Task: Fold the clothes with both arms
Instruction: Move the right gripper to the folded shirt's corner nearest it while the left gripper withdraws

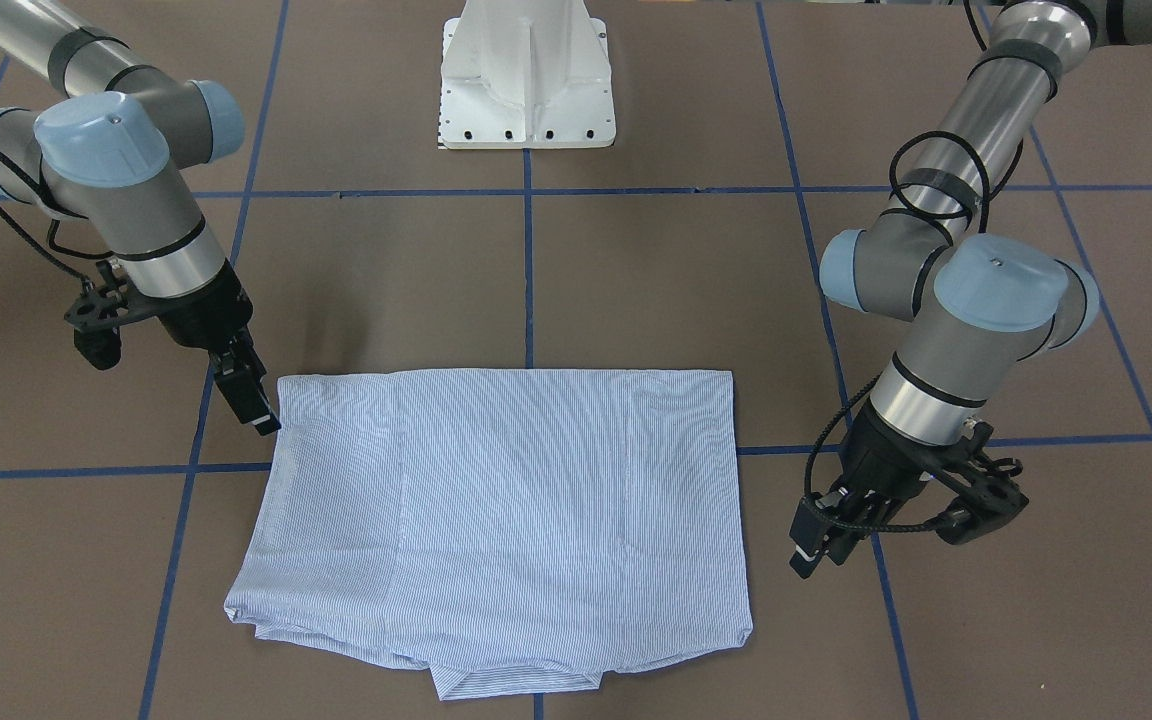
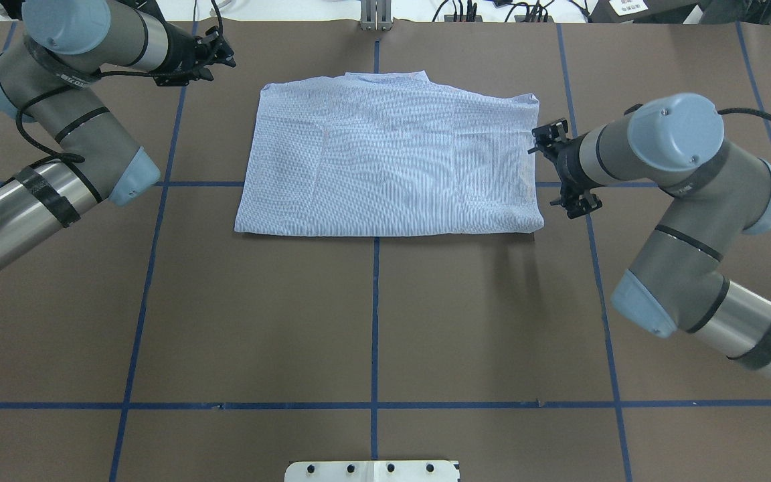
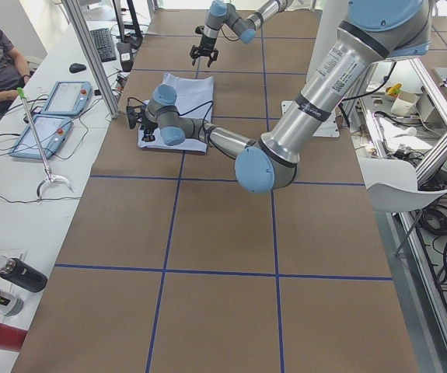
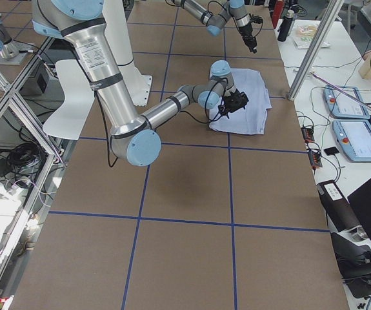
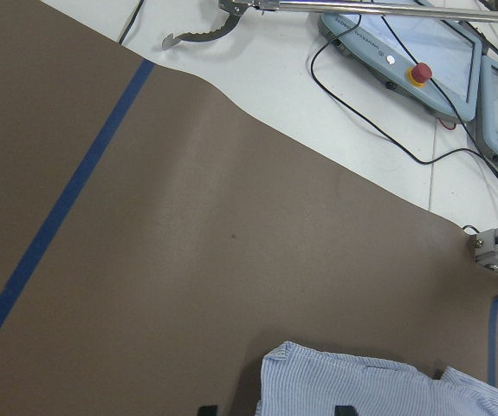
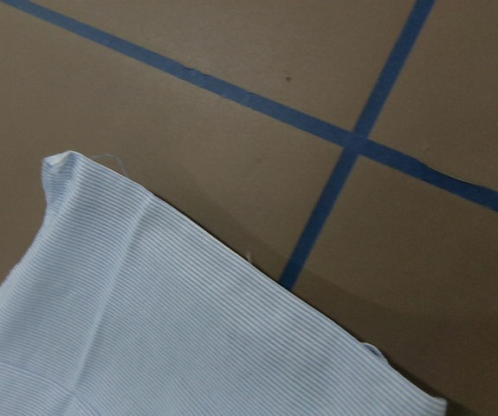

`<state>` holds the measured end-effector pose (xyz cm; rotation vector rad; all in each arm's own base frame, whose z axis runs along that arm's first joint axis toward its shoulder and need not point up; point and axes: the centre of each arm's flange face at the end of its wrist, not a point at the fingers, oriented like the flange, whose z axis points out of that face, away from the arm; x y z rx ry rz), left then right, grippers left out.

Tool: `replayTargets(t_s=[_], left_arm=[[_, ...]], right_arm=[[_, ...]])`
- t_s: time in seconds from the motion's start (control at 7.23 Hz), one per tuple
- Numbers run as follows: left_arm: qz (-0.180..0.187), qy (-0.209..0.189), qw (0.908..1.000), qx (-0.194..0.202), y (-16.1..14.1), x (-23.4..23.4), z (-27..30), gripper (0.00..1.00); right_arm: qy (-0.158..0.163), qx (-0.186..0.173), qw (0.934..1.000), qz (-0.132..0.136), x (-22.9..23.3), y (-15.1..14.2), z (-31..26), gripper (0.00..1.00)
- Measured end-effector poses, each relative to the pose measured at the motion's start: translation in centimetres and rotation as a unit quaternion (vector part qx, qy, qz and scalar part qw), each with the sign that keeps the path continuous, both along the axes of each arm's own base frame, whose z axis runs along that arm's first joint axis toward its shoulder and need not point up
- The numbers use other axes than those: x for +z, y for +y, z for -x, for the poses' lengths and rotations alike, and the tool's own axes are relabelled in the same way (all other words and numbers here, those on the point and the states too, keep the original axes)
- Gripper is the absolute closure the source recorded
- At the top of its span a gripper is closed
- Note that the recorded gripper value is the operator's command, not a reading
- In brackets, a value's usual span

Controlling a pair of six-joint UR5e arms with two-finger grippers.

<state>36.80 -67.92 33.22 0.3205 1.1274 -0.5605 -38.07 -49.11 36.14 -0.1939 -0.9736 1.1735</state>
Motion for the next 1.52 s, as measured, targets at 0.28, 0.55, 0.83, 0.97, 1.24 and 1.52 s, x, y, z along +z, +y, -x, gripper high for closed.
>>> replayTargets(t_s=[0.28,0.55,0.83,0.97,1.24,1.52], left_arm=[[-0.001,0.0,1.0,0.0,0.2,0.0,0.1,0.44],[0.001,-0.002,1.0,0.0,0.4,0.6,0.3,0.44],[0.003,-0.004,1.0,-0.001,0.6,1.0,0.4,0.44],[0.004,-0.004,1.0,-0.001,0.6,1.1,0.4,0.44],[0.004,-0.004,1.0,-0.001,0.6,1.3,0.4,0.44],[0.004,-0.004,1.0,0.0,0.7,1.6,0.5,0.45]], right_arm=[[0.025,-0.014,0.9996,-0.001,2.1,2.7,3.0,0.08],[0.04,-0.017,0.9991,0.002,3.1,2.7,4.9,0.23],[0.048,-0.017,0.9987,0.007,4.0,2.4,5.5,0.99],[0.05,-0.017,0.9986,0.008,4.2,2.3,5.6,1.0],[0.046,-0.019,0.9988,0.007,3.9,2.3,5.4,1.0],[0.04,-0.026,0.9988,0.01,3.2,2.8,4.9,1.0]])
